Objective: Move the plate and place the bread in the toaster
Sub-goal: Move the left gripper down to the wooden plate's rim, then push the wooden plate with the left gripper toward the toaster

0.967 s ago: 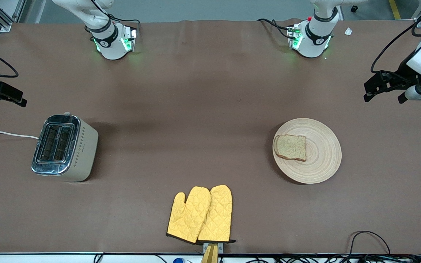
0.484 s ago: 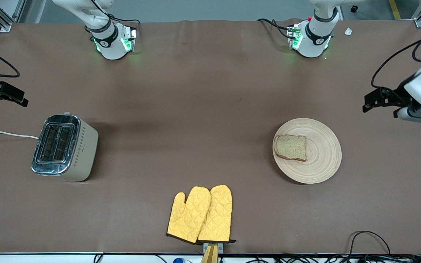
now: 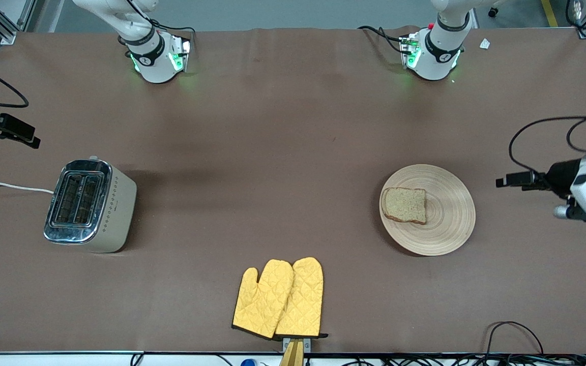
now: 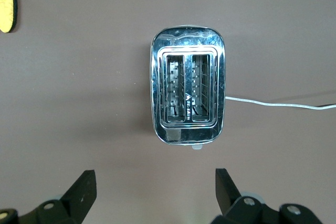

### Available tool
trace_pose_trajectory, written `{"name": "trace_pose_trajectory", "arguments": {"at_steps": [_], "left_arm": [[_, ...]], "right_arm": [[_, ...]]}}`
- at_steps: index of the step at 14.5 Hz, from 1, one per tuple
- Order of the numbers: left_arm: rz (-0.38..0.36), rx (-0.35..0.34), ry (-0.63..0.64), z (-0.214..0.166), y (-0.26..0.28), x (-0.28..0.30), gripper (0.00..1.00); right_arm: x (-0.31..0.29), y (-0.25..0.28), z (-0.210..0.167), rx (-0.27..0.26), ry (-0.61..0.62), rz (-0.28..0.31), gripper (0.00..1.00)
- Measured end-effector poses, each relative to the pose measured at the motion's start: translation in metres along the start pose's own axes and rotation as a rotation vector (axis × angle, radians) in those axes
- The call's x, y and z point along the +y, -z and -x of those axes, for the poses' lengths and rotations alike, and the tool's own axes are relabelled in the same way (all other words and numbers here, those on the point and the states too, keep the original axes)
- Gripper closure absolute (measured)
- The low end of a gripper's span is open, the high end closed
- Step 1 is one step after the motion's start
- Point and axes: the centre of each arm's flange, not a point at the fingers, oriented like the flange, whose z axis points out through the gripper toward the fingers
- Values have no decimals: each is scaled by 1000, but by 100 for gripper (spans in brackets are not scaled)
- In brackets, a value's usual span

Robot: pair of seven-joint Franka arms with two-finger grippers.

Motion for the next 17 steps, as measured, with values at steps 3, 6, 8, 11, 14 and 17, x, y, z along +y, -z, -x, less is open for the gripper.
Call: {"name": "trace_pose_trajectory", "arguments": {"at_steps": [3, 6, 8, 11, 14, 17], "left_arm": [[150, -29, 86, -20, -49, -64, 0], [255, -51, 105, -27, -93, -99, 0], [282, -51, 87, -34, -117, -108, 0], [287, -43, 50, -42, -143, -116, 0], [305, -33, 40, -46, -152, -116, 0], [319, -6, -4, -52, -158, -111, 11]], "right_arm": [[0, -1, 1, -11, -1, 0, 0], [-2, -1, 1, -14, 3, 0, 0], [-3, -1, 2, -15, 5, 0, 0], [-2, -2, 2, -19, 4, 0, 0], [-2, -3, 3, -27, 3, 0, 0], [-2, -3, 3, -30, 3, 1, 0]]}}
